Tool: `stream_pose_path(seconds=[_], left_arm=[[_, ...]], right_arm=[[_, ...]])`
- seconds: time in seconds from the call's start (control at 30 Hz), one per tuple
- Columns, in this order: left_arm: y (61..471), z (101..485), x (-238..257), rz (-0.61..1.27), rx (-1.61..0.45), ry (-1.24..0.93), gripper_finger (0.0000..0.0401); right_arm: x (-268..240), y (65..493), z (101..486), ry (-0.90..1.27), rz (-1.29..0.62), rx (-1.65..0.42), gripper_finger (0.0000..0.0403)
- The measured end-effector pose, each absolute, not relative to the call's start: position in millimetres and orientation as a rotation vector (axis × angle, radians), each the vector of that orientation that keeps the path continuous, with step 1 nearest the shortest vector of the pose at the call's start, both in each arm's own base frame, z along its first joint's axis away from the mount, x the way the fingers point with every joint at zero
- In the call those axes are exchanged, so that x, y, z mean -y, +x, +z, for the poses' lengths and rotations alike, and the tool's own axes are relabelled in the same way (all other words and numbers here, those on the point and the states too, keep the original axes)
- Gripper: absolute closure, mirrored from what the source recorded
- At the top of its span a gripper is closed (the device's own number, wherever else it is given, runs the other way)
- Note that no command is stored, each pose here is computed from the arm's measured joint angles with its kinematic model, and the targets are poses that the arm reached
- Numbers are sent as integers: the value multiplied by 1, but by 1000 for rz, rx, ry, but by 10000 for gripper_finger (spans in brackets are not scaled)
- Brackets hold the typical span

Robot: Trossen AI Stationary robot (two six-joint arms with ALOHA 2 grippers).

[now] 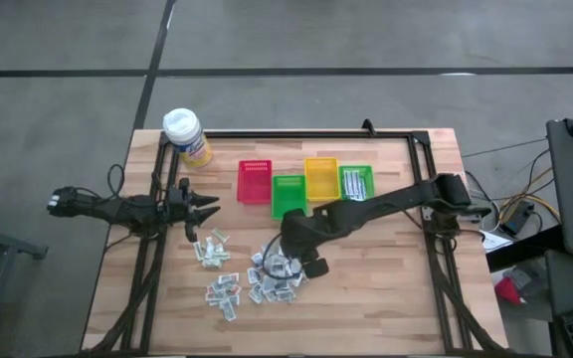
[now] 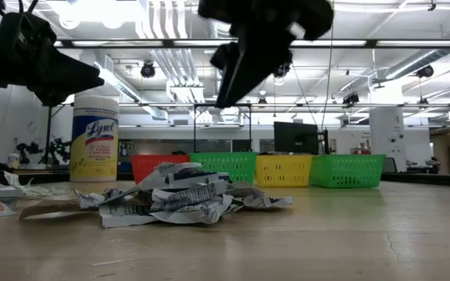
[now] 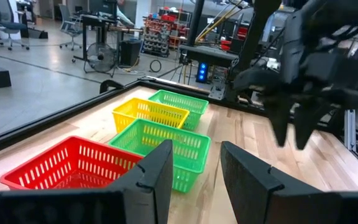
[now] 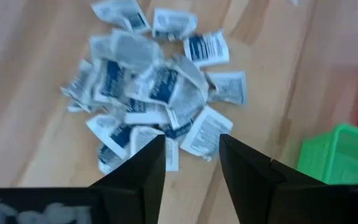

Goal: Pick & Place First Aid Supplies
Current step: Put the alcohol pad into the yellow basket

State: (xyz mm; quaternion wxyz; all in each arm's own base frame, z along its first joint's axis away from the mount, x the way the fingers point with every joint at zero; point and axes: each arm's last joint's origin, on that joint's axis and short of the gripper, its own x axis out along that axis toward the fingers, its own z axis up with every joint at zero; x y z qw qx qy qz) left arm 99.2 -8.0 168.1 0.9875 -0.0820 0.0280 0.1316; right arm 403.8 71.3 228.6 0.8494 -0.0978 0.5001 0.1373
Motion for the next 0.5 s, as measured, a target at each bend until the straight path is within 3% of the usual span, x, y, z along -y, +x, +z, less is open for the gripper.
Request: stream_pose_path(seconds=[0.5], left_arm=[[99,168,8,264,-55,-165,270]], right_arm=[[-51,416,189,-148,234,-1174,268]])
